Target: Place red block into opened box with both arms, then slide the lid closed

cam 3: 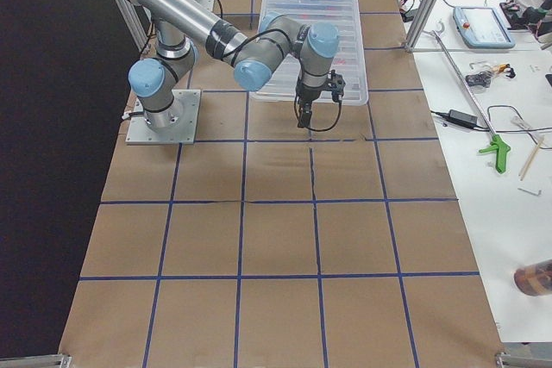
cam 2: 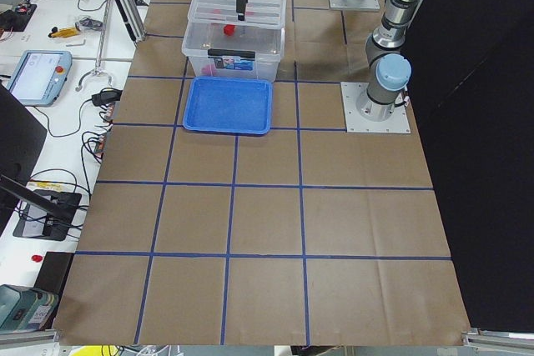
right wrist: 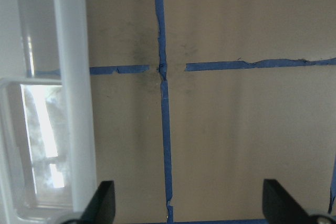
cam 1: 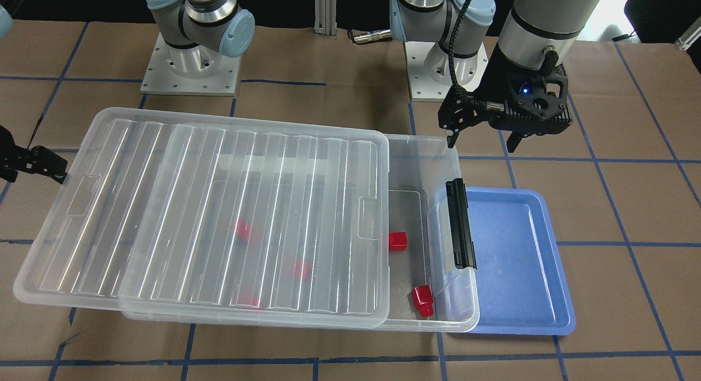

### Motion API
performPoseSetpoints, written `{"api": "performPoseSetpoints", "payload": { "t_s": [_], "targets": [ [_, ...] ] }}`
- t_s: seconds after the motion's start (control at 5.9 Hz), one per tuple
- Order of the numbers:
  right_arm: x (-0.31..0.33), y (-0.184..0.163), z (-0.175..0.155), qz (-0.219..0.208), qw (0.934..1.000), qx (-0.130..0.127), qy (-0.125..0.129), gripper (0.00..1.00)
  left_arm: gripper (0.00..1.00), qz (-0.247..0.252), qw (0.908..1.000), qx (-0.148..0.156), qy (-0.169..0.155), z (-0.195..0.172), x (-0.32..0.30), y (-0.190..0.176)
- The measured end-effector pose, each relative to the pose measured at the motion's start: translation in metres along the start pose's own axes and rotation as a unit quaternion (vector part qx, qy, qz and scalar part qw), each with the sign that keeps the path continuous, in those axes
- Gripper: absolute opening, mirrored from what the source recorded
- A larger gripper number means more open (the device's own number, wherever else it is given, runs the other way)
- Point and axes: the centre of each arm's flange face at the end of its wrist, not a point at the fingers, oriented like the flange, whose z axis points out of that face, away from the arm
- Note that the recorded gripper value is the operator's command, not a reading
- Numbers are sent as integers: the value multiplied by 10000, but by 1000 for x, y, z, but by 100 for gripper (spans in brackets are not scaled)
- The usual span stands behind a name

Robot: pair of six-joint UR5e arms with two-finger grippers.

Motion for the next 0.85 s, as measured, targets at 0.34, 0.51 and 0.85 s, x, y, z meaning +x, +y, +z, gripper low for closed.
{"api": "performPoseSetpoints", "payload": {
  "t_s": [0.34, 0.51, 0.85],
  "targets": [
    [-20, -4, -1, -153, 9999, 23, 20, 100, 98, 6, 10000, 6, 0, 0, 0, 0],
    [-30, -6, -1, -231, 9997, 39, -2, 100, 98, 7, 10000, 7, 0, 0, 0, 0],
    [-49, -8, -1, -306, 9995, 71, -75, 100, 98, 11, 10000, 7, 0, 0, 0, 0]
  ]
}}
